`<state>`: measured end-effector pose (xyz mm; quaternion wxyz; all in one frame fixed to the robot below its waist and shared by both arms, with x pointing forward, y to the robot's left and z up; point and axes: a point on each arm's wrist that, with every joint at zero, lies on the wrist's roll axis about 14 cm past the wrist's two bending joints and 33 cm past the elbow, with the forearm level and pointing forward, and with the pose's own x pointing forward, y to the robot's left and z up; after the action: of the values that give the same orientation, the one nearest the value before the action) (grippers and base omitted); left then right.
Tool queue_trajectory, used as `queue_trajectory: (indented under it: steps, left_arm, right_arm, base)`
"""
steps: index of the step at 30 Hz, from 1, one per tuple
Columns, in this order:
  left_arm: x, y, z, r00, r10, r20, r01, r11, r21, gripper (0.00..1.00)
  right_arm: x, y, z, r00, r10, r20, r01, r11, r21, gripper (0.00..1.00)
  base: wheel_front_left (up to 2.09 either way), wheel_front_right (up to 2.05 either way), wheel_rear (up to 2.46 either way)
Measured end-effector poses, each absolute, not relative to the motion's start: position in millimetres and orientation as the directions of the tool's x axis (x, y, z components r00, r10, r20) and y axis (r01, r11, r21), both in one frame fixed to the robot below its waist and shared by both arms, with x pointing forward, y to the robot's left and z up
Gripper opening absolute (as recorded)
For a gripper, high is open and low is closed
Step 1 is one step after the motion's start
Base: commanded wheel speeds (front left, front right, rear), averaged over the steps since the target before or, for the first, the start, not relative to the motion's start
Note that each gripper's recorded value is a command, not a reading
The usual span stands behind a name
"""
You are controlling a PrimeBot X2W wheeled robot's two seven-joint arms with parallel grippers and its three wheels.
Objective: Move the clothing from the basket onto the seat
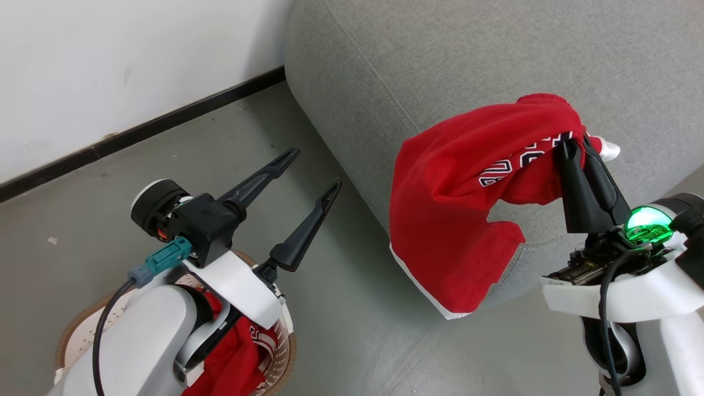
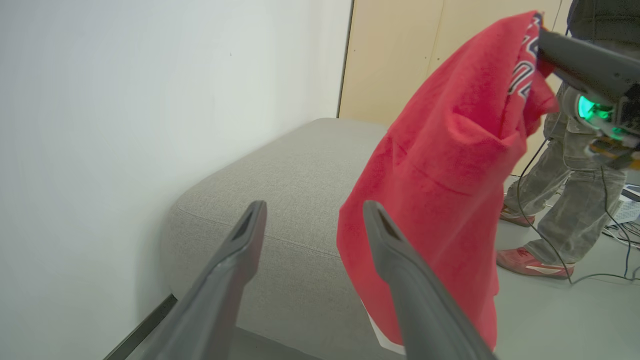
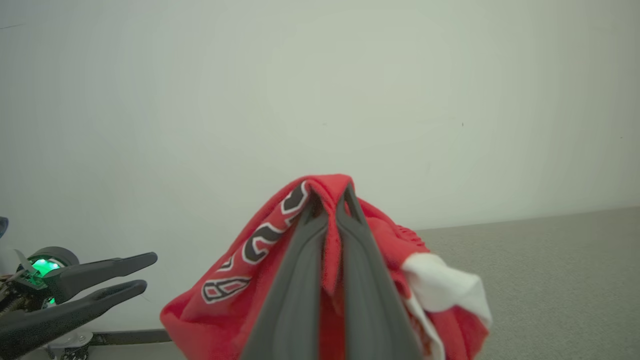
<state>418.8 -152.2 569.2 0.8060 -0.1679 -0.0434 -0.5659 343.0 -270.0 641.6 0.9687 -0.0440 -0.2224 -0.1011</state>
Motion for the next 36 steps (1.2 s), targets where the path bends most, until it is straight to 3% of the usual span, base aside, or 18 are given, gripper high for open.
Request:
queue_trajectory:
  steps: [14, 26, 36]
  left_arm:
    - [426.4, -155.3, 555.9, 0.349, -0.906, 0.241, 0.925, 0.291, -0.245, 1.0]
    - [439.0, -140.0, 546.0, 0.382, -0.893, 0.236, 0.91, 0.319, -0.266, 1.0]
    - [452.3, -121.8, 534.9, 0.42, -0.879, 0.228, 0.892, 0.353, -0.281, 1.0]
  right_arm:
    - [365.4, -299.8, 663.1, 0.838, -0.227, 0.496, 0.276, 0.961, -0.027, 0.0]
    - [417.9, -341.0, 677.4, 0.801, -0.284, 0.528, 0.334, 0.943, 0.001, 0.0]
    - [464.6, -366.4, 669.2, 0.816, -0.3, 0.495, 0.365, 0.93, -0.038, 0.0]
  base:
    - [0.0, 0.0, 0.0]
    - [0.0, 0.0, 0.0]
    - [0.0, 0.0, 0.0]
